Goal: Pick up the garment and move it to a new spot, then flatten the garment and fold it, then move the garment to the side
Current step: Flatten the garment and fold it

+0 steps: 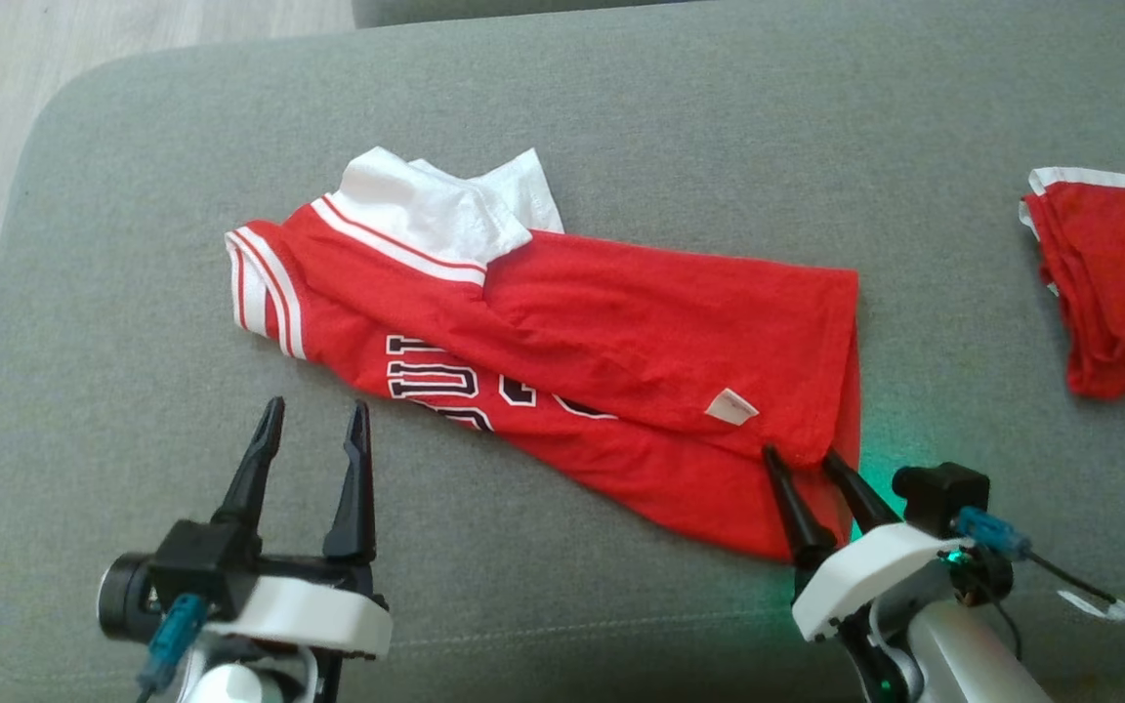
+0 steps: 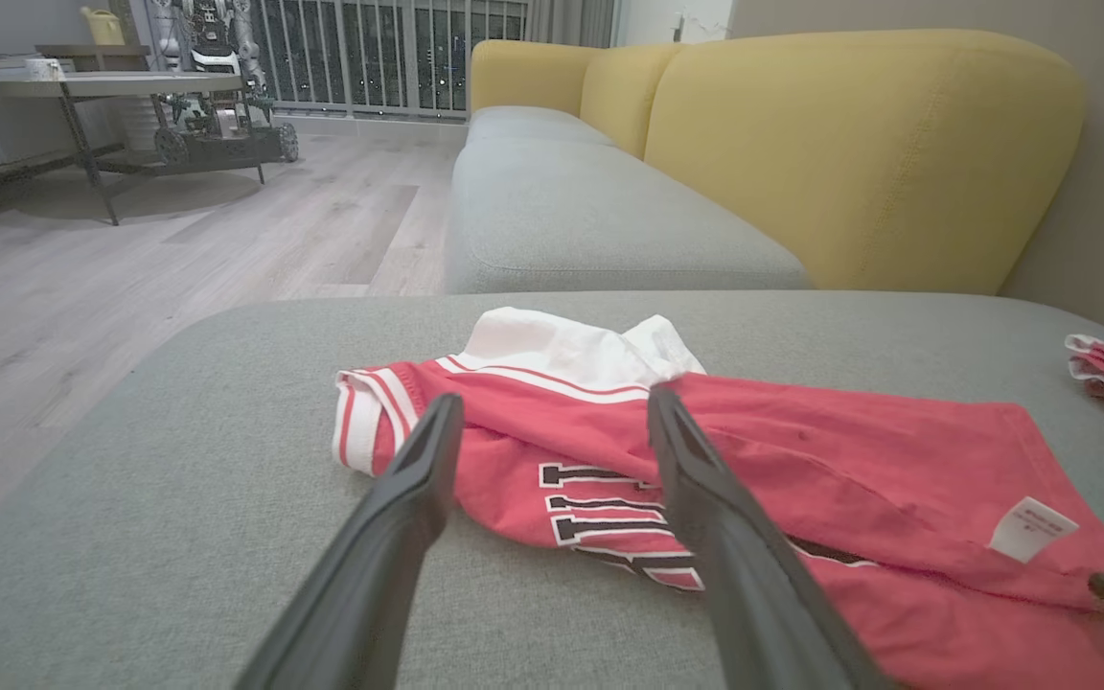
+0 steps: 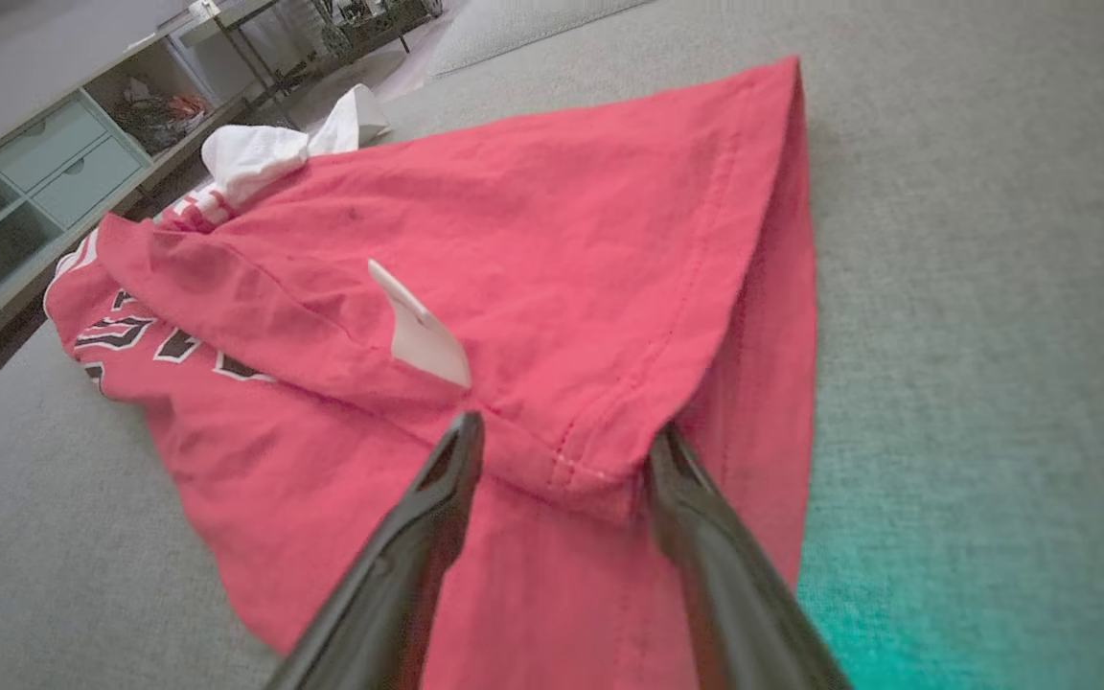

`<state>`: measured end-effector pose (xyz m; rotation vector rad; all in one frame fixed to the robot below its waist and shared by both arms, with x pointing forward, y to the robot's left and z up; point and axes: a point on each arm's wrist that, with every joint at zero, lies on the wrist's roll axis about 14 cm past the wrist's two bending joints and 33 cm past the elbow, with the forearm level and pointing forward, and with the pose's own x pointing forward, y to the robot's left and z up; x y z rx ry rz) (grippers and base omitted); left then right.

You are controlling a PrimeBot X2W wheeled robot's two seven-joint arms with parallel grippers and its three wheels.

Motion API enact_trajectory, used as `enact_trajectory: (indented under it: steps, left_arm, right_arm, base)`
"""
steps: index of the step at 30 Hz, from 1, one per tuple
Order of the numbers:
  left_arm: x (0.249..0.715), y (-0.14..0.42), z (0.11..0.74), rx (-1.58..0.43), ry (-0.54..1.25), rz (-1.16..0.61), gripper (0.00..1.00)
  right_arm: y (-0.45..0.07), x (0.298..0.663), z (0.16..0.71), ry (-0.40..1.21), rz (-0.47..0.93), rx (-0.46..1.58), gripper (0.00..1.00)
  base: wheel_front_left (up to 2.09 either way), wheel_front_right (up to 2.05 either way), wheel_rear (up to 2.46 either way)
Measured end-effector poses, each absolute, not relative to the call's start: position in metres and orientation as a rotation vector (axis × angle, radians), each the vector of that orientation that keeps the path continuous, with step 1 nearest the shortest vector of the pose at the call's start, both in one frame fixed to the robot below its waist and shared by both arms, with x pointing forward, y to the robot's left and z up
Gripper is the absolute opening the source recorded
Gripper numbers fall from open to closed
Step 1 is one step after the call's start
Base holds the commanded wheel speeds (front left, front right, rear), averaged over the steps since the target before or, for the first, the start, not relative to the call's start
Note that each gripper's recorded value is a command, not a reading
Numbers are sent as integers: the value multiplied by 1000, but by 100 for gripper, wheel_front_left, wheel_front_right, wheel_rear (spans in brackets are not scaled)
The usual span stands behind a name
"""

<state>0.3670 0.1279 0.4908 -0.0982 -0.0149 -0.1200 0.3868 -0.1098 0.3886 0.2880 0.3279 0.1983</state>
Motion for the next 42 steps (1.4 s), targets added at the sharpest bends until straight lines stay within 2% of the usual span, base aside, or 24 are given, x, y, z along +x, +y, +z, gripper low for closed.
enact_trajectory:
  steps: [3,4,5,14,21,23,29,32,38,42]
  left_arm:
    - [367,126,488,-98,-8,-125,100]
    - [366,125,489,-101,-9,-133,100]
    - [366,125,489,-97,-10,-134,100]
    - [372,123,491,-87,-22,-138,100]
    - [392,128,499,-78,-58,-142,100]
    - [407,131,506,-52,-85,-170,100]
    - [459,103,522,-6,-70,-397,100]
    - [480,84,519,18,22,-478,100]
    - [517,38,496,39,412,-636,100]
    - [533,45,473,164,614,-631,100]
  right_arm:
    - [-109,389,387,333,195,303,49]
    - [-109,388,386,337,196,303,33]
    - [-108,388,386,340,197,302,0]
    - [-133,386,398,281,136,275,0]
    - [-178,338,372,360,2,214,0]
    - [-195,322,365,385,-53,198,0]
    - [-203,321,365,383,-81,187,0]
    - [-200,321,363,393,-71,187,0]
    - [-193,336,365,383,-42,185,0]
    - [-192,341,363,387,-36,180,0]
  base:
    - [0,0,0]
    - [0,0,0]
    - [0,0,0]
    - [0,0,0]
    - [0,0,0]
    - [0,0,0]
    - [0,0,0]
    - [0,0,0]
    - [0,0,0]
    - [0,0,0]
